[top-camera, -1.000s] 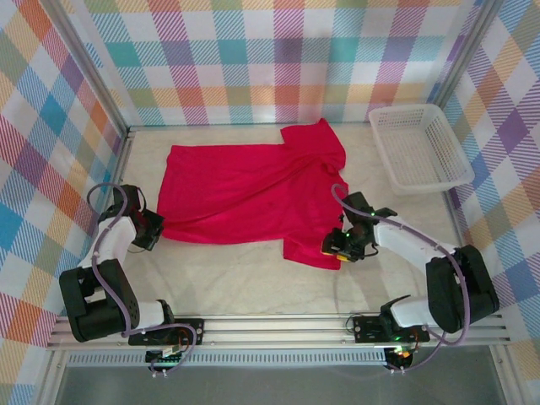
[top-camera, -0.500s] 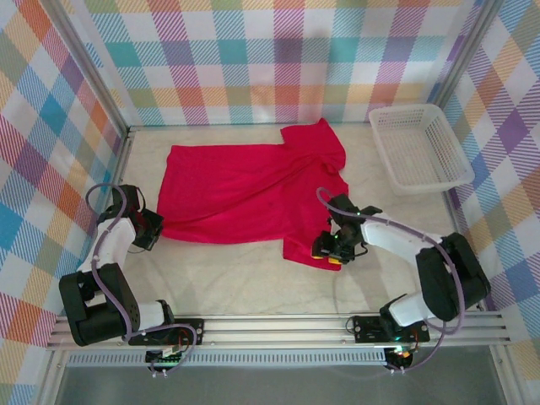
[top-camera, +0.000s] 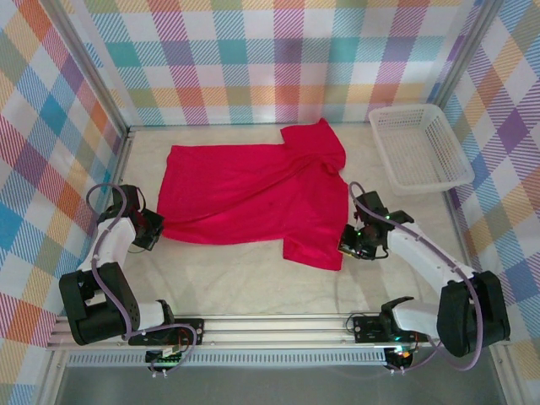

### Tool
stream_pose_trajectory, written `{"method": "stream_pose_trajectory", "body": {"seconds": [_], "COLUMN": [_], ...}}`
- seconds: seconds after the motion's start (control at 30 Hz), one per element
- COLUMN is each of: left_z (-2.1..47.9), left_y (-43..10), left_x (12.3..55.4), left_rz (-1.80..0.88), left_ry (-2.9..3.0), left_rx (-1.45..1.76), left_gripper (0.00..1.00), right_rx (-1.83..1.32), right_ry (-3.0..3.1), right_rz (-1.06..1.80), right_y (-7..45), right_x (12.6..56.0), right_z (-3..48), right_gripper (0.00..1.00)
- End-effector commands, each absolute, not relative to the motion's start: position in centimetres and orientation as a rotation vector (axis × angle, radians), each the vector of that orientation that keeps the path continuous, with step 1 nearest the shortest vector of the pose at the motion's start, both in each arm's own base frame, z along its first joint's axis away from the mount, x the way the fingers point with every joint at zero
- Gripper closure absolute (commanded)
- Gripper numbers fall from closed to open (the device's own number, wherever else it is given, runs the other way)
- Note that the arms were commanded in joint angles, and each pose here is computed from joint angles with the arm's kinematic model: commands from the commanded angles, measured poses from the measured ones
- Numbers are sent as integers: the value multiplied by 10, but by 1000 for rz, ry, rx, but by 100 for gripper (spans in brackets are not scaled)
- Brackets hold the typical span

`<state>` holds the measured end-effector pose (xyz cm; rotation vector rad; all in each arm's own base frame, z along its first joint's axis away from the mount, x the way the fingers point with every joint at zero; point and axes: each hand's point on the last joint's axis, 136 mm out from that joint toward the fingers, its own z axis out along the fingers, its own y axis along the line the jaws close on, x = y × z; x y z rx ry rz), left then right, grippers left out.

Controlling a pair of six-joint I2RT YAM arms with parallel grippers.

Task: Fold the inside-out t-shirt

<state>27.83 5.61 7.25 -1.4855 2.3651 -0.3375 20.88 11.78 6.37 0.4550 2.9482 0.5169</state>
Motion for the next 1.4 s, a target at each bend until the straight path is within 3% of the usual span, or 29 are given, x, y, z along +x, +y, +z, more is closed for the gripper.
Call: {"method": "stream_pose_trajectory", "body": {"seconds": [0.0,0.17,0.77,1.0,1.07,1.2,1.37], "left_z": [72,71,73,72,72,76,96], "left_y": [54,54,53,54,54,55,55], "left_x": [274,274,275,274,274,274,278], "left_rz": [-338,-339,-346,-340,-334,-323,-338], "left_ry": [2392,2390,2382,2390,2393,2397,2387], "left_rx": [-1483,-1486,-1486,-1482,-1481,-1471,-1449], "left_gripper": [100,100,100,100,100,100,100], "right_rx": [459,445,479,468,474,470,315], "right_ry": [3003,3037,3049,3087,3096,3093,2976], "right_rz": [428,445,622,591,573,558,389], "right_y": [107,109,139,146,145,145,131], "right_x": [199,190,190,191,191,194,229], "right_z": [50,36,21,12,8,11,66], "right_gripper": [83,70,71,64,70,99,100]}}
